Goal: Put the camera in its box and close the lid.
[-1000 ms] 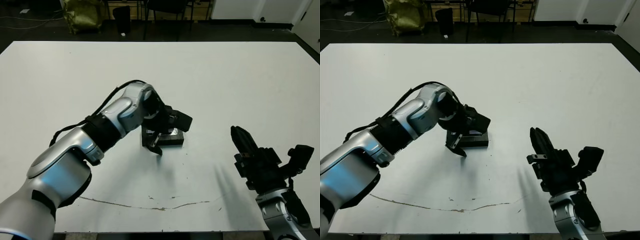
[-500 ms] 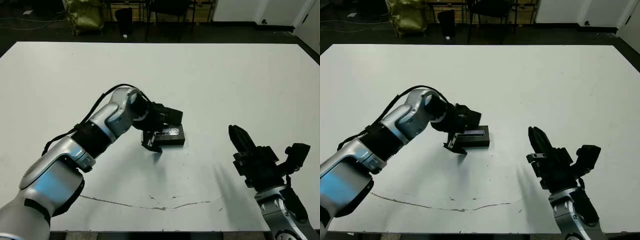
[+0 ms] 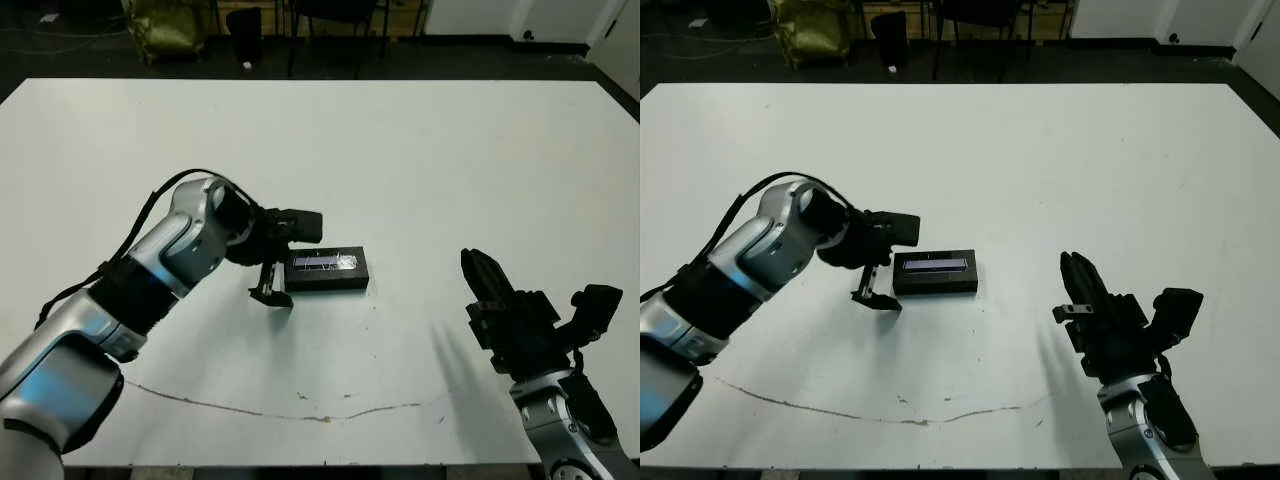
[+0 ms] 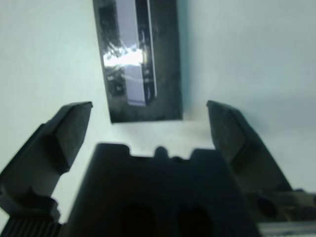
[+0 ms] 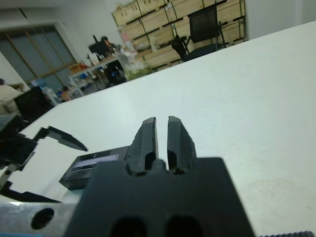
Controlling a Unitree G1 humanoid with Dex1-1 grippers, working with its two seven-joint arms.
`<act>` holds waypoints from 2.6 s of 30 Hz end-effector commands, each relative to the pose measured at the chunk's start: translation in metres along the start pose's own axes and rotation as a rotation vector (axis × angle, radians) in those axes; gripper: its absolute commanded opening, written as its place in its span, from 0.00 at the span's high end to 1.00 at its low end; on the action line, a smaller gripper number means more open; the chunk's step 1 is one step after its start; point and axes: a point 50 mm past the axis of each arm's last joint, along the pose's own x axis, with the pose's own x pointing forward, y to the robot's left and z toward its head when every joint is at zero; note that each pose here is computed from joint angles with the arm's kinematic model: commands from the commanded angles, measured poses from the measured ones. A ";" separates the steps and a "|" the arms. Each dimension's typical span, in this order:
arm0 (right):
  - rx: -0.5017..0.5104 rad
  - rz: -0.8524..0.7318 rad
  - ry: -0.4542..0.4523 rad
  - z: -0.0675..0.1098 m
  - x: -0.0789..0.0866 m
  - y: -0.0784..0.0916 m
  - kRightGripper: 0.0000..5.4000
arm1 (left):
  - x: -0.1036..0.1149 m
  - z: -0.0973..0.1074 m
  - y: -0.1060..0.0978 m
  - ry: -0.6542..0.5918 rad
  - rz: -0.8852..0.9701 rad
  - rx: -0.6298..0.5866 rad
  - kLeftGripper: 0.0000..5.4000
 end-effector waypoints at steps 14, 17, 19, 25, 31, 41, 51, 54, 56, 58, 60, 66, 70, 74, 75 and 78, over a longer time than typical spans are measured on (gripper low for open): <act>0.011 -0.002 0.046 -0.013 0.005 -0.007 1.00 | -0.060 -0.077 -0.040 -0.247 0.152 -0.512 0.00; 0.002 -0.004 0.061 -0.015 0.007 -0.007 1.00 | -0.074 -0.076 -0.045 -0.305 0.239 -0.552 0.00; -0.002 -0.003 0.062 -0.017 0.008 -0.007 1.00 | -0.075 -0.071 -0.050 -0.342 0.301 -0.551 0.00; 0.019 -0.014 0.067 -0.021 0.010 -0.007 1.00 | -0.063 -0.048 -0.062 -0.499 0.608 -0.528 0.12; 0.035 -0.022 0.087 -0.034 0.013 -0.008 1.00 | -0.048 -0.023 -0.069 -0.689 0.892 -0.675 0.40; 0.035 -0.054 0.113 -0.059 0.010 -0.006 1.00 | -0.001 0.011 -0.082 -0.787 0.976 -0.820 0.86; 0.065 -0.051 0.101 -0.063 0.010 0.003 1.00 | 0.036 0.044 -0.078 -0.760 0.918 -0.830 1.00; 0.077 -0.042 0.098 -0.063 0.010 0.006 1.00 | 0.048 0.053 -0.077 -0.737 0.913 -0.836 1.00; 0.081 -0.041 0.099 -0.062 0.009 0.007 1.00 | 0.055 0.058 -0.075 -0.727 0.912 -0.830 1.00; 0.076 -0.043 0.102 -0.061 0.009 0.008 1.00 | 0.060 0.062 -0.073 -0.721 0.915 -0.803 1.00; 0.074 -0.047 0.104 -0.060 0.009 0.008 1.00 | 0.063 0.066 -0.071 -0.716 0.918 -0.788 1.00; 0.075 -0.058 0.106 -0.059 0.007 0.009 1.00 | 0.072 0.076 -0.058 -0.672 0.939 -0.820 1.00; 0.072 -0.037 0.092 -0.058 0.008 0.010 1.00 | 0.078 0.076 -0.055 -0.609 0.917 -0.839 1.00; 0.075 -0.026 0.089 -0.055 0.008 0.015 1.00 | 0.079 0.070 -0.056 -0.528 0.859 -0.800 1.00; 0.072 -0.023 0.088 -0.053 0.008 0.016 1.00 | 0.079 0.067 -0.056 -0.508 0.848 -0.797 1.00; 0.062 -0.007 0.077 -0.051 0.010 0.017 1.00 | 0.077 0.059 -0.059 -0.455 0.828 -0.804 1.00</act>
